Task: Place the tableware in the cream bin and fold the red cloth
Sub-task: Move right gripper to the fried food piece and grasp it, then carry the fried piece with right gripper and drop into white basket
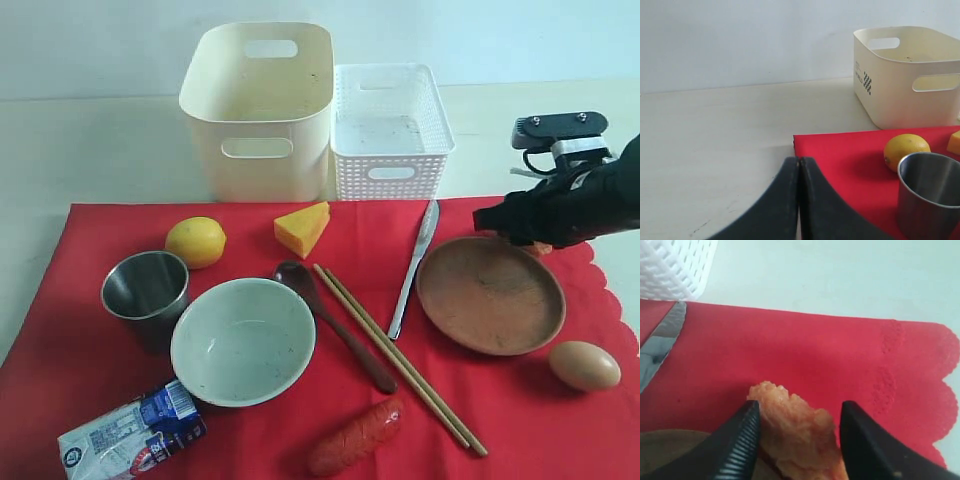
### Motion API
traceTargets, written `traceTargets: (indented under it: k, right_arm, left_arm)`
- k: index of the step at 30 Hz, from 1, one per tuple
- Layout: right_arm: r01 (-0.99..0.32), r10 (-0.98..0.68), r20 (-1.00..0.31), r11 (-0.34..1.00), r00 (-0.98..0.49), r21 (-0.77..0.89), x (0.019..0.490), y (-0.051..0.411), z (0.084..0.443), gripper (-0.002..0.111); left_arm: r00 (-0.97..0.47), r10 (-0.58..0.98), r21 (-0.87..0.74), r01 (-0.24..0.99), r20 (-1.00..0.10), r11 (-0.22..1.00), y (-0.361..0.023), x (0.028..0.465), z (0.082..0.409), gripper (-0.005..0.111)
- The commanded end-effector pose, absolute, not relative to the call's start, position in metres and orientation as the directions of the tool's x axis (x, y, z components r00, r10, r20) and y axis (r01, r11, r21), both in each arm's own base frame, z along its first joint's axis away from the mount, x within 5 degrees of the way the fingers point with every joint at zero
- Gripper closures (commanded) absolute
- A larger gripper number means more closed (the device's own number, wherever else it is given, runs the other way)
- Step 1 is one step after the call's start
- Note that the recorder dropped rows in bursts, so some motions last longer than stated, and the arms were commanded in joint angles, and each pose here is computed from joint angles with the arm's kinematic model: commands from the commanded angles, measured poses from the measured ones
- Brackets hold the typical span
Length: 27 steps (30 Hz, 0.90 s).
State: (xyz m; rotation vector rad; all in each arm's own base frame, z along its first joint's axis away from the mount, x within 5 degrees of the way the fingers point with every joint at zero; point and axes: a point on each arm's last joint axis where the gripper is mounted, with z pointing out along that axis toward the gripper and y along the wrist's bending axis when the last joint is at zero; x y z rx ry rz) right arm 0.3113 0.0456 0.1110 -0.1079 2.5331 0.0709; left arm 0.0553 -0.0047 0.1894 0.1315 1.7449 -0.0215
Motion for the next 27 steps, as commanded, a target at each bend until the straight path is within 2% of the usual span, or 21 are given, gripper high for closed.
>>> traceTargets:
  k: [1,6,11,23,27]
  right_arm:
    - [-0.110,-0.085,-0.564,0.994,-0.821,0.011,0.314,0.044,0.107,0.074]
    - [-0.111,-0.086,-0.557,0.994,-0.826,0.012,0.313,0.044,0.106,0.094]
    - [-0.113,-0.086,-0.549,0.994,-0.831,0.015,0.312,0.045,0.108,0.108]
    - [-0.120,-0.070,-0.659,0.992,-0.749,0.030,0.305,0.045,0.166,0.108]
    - [-0.121,-0.068,-0.674,0.992,-0.736,0.031,0.303,0.045,0.174,0.108]
  left_arm:
    - [-0.162,0.075,0.059,0.103,-0.984,0.993,-0.005,0.055,0.190,0.104]
    - [-0.162,0.075,0.059,0.103,-0.984,0.993,-0.005,0.055,0.190,0.104]
    - [-0.162,0.075,0.059,0.103,-0.984,0.993,-0.005,0.055,0.190,0.104]
    - [-0.162,0.075,0.059,0.103,-0.984,0.993,-0.005,0.055,0.190,0.104]
    - [-0.162,0.075,0.059,0.103,-0.984,0.993,-0.005,0.055,0.190,0.104]
